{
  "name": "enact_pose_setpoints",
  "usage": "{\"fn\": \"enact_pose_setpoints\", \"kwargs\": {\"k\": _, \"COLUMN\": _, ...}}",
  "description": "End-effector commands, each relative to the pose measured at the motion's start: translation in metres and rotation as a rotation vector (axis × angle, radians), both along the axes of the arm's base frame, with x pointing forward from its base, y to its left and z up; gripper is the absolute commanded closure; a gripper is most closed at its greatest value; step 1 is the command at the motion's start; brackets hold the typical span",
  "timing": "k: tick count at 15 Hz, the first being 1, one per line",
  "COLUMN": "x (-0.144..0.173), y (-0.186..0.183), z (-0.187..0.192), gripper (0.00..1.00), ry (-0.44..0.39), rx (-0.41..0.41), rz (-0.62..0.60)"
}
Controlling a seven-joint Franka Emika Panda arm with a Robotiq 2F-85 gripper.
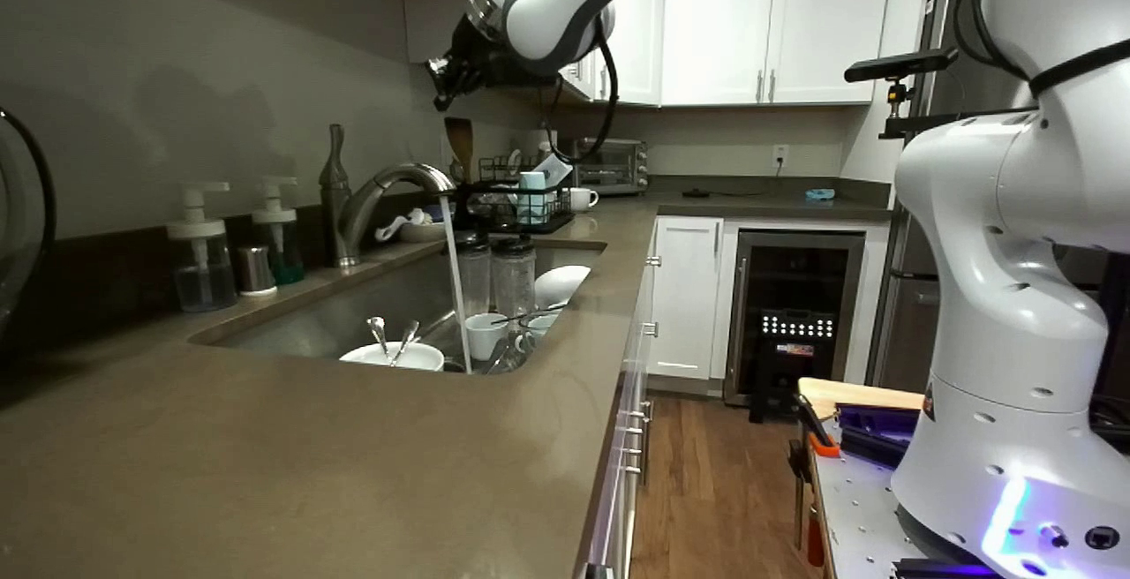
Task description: Open the tap
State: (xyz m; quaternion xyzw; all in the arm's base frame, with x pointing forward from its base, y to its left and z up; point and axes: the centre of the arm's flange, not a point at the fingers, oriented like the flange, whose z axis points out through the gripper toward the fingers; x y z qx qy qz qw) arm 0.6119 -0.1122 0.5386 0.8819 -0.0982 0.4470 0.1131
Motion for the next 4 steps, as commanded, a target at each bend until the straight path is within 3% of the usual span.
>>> {"fn": "enact_pose_setpoints", "kwargs": {"k": 1, "x": -0.0285, "y": 0.0210, "z": 0.0179, "gripper": 0.97, "ry": 0.045, "rx": 0.006, "rz": -0.009}}
{"fn": "enact_pose_setpoints", "kwargs": {"k": 4, "x": -0.0345, "y": 0.0275, "z": 0.0274, "gripper": 0.97, "ry": 0.059, "rx": -0.008, "rz": -0.012}}
